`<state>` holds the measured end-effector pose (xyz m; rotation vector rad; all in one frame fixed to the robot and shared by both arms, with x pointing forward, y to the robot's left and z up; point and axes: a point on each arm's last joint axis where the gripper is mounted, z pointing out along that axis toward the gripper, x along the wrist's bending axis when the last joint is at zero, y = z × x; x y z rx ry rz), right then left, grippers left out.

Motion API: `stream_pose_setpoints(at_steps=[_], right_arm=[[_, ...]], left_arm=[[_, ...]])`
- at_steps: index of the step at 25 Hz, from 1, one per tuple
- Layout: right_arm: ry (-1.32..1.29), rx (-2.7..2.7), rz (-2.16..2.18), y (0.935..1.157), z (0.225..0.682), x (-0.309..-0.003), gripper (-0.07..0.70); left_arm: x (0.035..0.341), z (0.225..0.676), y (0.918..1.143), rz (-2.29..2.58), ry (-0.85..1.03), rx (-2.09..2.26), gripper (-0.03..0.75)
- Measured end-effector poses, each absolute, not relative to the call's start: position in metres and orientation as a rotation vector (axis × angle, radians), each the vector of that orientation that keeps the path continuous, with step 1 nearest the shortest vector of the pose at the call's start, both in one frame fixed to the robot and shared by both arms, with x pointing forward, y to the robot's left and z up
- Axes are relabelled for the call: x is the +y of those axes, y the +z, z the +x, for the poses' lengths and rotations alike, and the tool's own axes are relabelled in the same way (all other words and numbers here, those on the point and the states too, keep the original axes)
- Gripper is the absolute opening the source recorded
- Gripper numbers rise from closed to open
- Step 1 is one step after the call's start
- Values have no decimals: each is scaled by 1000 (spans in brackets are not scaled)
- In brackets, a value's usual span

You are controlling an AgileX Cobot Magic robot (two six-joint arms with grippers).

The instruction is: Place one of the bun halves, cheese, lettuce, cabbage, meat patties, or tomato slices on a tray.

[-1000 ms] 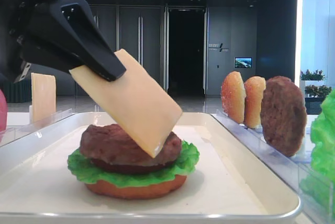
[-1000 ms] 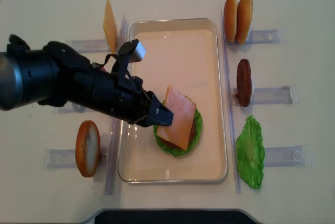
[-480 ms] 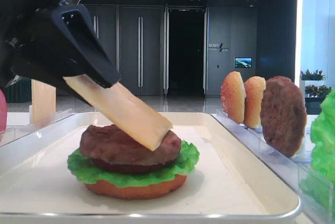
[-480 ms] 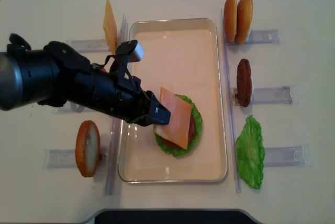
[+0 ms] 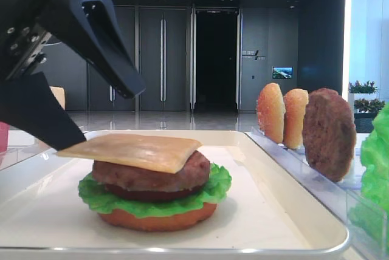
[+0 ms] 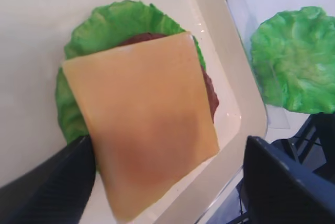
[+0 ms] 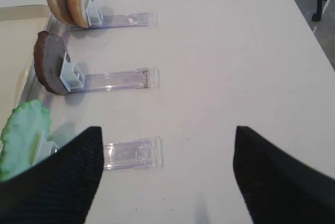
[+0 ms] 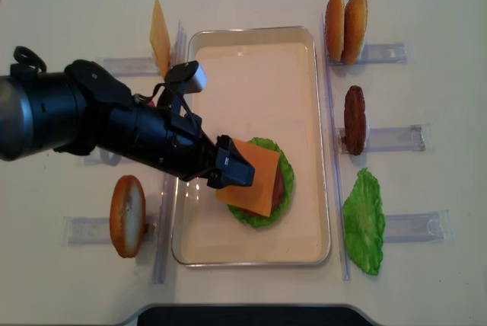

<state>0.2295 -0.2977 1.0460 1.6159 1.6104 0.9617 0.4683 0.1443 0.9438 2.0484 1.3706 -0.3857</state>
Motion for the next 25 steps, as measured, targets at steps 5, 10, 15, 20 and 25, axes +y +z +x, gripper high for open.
stream_pose_setpoints(at_steps=[5, 10, 15, 20, 25], right_arm=[[962, 1610, 1616, 1046, 230, -298, 523], [962, 1610, 1616, 1046, 230, -298, 523], [962, 1610, 1616, 1046, 230, -298, 523], [962, 1610, 1616, 1046, 230, -298, 523], [962, 1610, 1616, 1046, 230, -298, 523]], left_arm=[[148, 469, 943, 2096, -381, 1445, 692], [148, 479, 956, 2166, -357, 1460, 692], [146, 498, 983, 2228, -271, 1454, 692], [154, 521, 1014, 2285, -97, 1467, 692], [182, 543, 1040, 2276, 64, 1598, 692]])
